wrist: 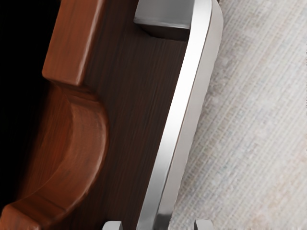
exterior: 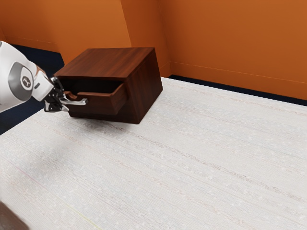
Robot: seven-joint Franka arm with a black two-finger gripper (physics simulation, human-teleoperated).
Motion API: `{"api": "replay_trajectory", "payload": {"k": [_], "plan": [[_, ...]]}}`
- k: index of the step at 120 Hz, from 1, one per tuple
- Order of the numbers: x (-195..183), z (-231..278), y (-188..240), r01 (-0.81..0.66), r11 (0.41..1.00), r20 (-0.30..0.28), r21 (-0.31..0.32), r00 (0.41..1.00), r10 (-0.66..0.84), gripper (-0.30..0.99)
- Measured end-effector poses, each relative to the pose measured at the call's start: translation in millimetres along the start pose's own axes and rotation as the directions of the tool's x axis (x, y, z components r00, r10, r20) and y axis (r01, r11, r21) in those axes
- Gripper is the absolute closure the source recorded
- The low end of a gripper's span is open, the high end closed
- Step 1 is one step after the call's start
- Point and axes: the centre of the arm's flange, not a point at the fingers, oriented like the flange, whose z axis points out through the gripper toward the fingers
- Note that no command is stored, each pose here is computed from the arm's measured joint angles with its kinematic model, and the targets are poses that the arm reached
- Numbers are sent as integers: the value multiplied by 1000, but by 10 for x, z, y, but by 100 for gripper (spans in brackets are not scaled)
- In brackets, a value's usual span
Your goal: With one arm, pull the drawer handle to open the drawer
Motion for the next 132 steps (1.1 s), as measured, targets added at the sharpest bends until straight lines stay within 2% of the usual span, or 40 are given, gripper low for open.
{"api": "replay_trajectory", "payload": {"k": [18,37,61,93,132], "plan": [[-39,-59,82,10,1000,0,3,1000,-10,64],[-51,-92,165,17,1000,-3,-4,1000,-17,50],[-71,-120,228,20,1000,-1,-1,1000,-20,58],[-77,-138,321,16,1000,4,-9,1000,-16,48],[-115,-224,470,29,999,-7,-17,1000,-29,41]]}}
